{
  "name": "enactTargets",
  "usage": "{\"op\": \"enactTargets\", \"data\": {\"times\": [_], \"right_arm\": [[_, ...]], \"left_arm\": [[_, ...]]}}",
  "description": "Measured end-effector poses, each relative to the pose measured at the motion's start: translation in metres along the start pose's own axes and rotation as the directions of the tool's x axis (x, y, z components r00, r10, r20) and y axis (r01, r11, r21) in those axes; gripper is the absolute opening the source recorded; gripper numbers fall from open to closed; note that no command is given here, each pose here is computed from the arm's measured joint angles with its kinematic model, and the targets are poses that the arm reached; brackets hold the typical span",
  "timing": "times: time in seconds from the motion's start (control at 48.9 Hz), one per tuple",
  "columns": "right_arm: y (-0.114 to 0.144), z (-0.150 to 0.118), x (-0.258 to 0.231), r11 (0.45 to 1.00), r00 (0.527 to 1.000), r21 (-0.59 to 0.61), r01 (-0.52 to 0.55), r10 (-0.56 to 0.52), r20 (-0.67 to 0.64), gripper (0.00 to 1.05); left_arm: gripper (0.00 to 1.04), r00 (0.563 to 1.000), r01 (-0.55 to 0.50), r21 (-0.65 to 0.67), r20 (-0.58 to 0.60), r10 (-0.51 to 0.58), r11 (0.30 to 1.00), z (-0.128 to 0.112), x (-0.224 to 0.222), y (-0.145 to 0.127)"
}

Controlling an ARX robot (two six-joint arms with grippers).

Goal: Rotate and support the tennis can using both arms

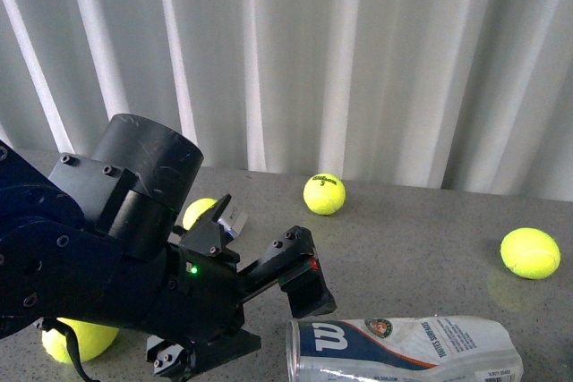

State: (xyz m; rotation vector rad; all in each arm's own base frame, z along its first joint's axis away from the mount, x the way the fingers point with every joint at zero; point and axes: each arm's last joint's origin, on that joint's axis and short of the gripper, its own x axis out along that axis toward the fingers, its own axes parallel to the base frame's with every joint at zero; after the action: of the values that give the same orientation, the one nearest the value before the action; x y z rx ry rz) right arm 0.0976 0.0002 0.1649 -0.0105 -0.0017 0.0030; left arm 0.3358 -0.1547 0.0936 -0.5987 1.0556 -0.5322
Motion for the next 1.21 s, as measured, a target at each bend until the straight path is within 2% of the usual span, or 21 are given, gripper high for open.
{"op": "enactTargets", "data": {"times": [0.634,0.879,0.981,1.206], "right_arm": [[0.000,0.000,0.000,1.000,1.000,0.000,0.000,0.000,0.000,0.98],[0.000,0.000,0.000,1.000,1.000,0.000,0.000,0.000,0.000,0.98],[0.000,0.000,0.000,1.000,1.000,0.000,0.000,0.000,0.000,0.98],[0.000,0.000,0.000,1.000,1.000,0.000,0.000,0.000,0.000,0.98]], "left_arm": [[0.98,0.996,0.078,0.009,-0.053,-0.078,0.997,-0.028,0.021,-0.040],[0.62,0.996,0.065,0.008,-0.065,-0.065,0.998,-0.033,0.026,-0.040],[0.41,0.996,0.062,-0.003,-0.057,-0.062,0.998,-0.032,0.026,-0.040],[0.09,0.996,0.081,-0.011,-0.042,-0.082,0.997,-0.032,0.028,-0.042]]}}
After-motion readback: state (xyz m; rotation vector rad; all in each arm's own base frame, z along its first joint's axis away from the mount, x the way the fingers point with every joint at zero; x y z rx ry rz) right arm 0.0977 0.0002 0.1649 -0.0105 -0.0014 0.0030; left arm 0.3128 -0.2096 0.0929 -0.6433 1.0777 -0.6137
